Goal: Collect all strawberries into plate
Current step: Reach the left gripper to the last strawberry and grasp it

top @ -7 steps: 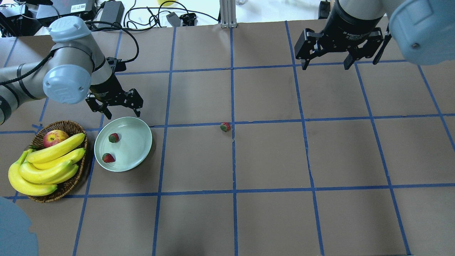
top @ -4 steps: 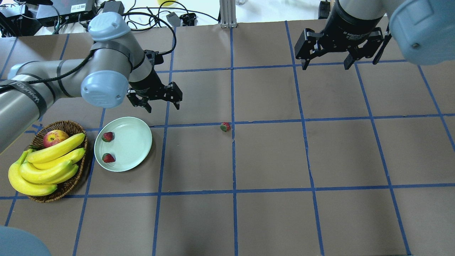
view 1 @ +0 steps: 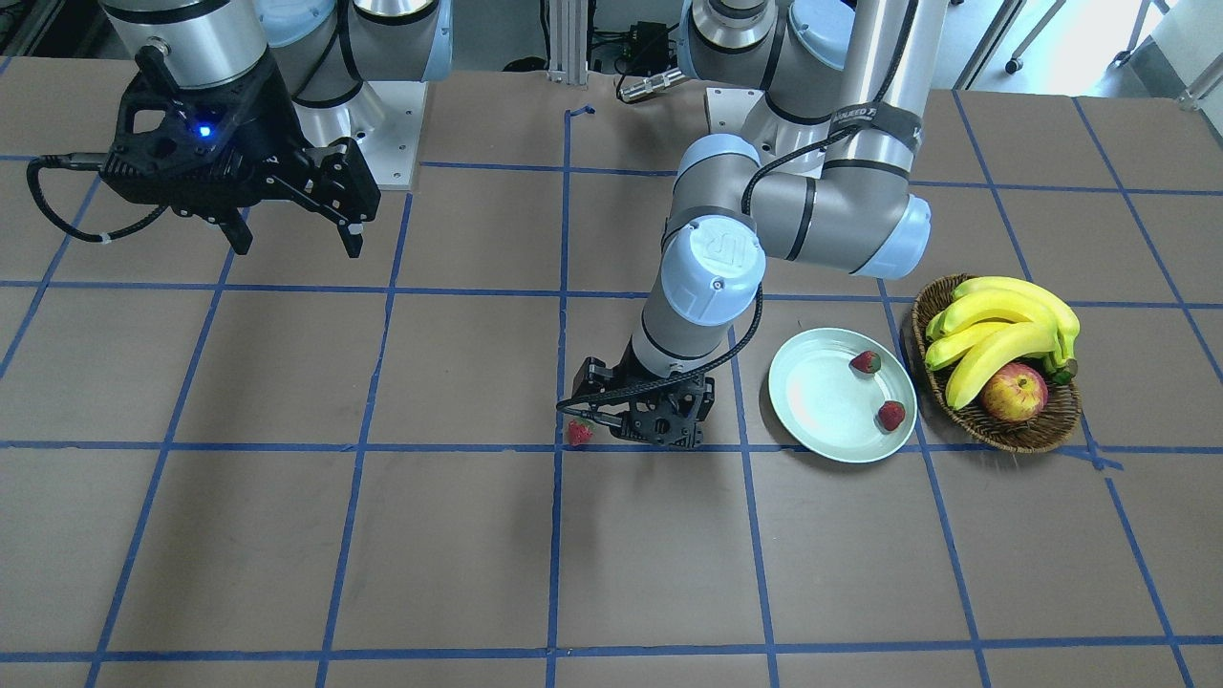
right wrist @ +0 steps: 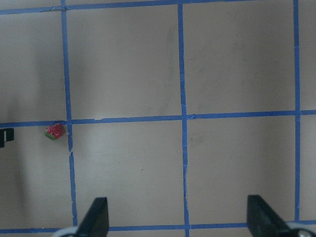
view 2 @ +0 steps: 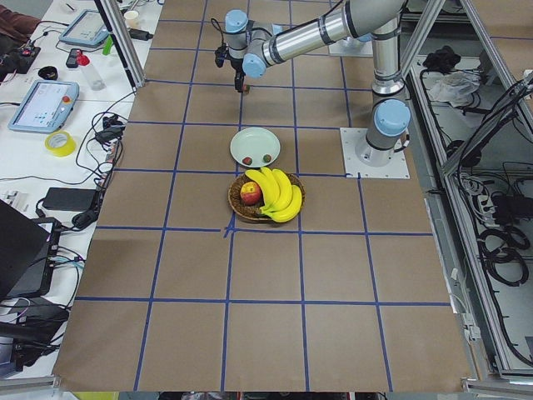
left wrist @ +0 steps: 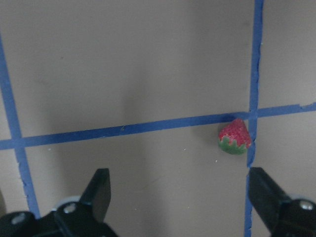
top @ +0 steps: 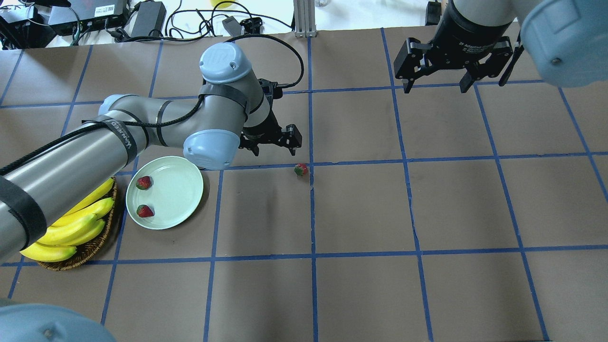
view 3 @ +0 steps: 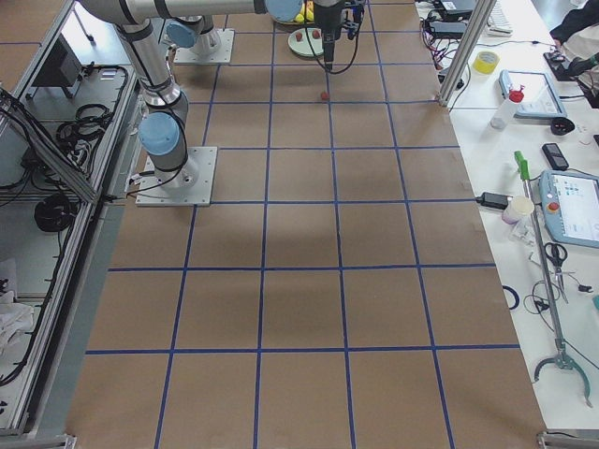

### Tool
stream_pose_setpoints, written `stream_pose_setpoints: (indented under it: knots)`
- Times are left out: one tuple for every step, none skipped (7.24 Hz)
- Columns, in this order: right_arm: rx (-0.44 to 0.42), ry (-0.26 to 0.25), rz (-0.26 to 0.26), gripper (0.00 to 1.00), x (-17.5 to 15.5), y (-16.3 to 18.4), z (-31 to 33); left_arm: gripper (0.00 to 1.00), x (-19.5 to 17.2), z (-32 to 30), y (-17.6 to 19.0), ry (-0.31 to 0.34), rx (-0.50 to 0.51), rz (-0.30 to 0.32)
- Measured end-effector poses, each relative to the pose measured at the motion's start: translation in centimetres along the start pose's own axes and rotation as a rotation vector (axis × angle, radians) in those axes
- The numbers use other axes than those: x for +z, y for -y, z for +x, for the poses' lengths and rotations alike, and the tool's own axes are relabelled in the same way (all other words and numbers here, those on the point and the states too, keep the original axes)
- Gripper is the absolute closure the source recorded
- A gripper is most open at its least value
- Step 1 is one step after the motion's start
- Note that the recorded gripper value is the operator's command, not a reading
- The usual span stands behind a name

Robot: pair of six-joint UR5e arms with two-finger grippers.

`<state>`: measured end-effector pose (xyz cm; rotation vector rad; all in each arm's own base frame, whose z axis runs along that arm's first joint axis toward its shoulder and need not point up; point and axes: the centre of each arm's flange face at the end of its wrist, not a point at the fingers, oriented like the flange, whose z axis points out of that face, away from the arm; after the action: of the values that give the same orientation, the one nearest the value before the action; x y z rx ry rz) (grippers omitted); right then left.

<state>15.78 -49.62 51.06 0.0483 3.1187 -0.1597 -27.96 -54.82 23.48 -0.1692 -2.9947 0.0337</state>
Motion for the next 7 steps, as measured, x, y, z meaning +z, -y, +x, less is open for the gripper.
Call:
stream_pose_setpoints:
  knots:
    - [0.000,0.000,0.000,0.00,0.0,0.0,0.0,0.00,1.4,1.3,0.0,-0.005,0.026,0.019]
    - [-0.001,0.000,0.000,0.00,0.0,0.0,0.0,0.00,2.7,2.4,-0.1,-0.008,0.047,0.029]
    - [-0.001,0.000,0.000,0.00,0.0,0.0,0.0,0.07,3.8,3.0,-0.2,-0.009,0.058,0.028]
    - [-0.001,0.000,0.000,0.00,0.0,0.0,0.0,0.16,4.7,3.4,-0.4,-0.008,0.066,0.020]
    - [-0.001,0.000,0.000,0.00,0.0,0.0,0.0,0.18,5.4,3.5,-0.5,-0.006,0.071,0.008]
    - [-0.001,0.000,0.000,0.00,0.0,0.0,0.0,0.37,5.8,3.6,-0.7,-0.005,0.073,-0.001]
    - [-0.001,0.000,0.000,0.00,0.0,0.0,0.0,0.56,6.0,3.6,-0.7,-0.004,0.073,-0.006]
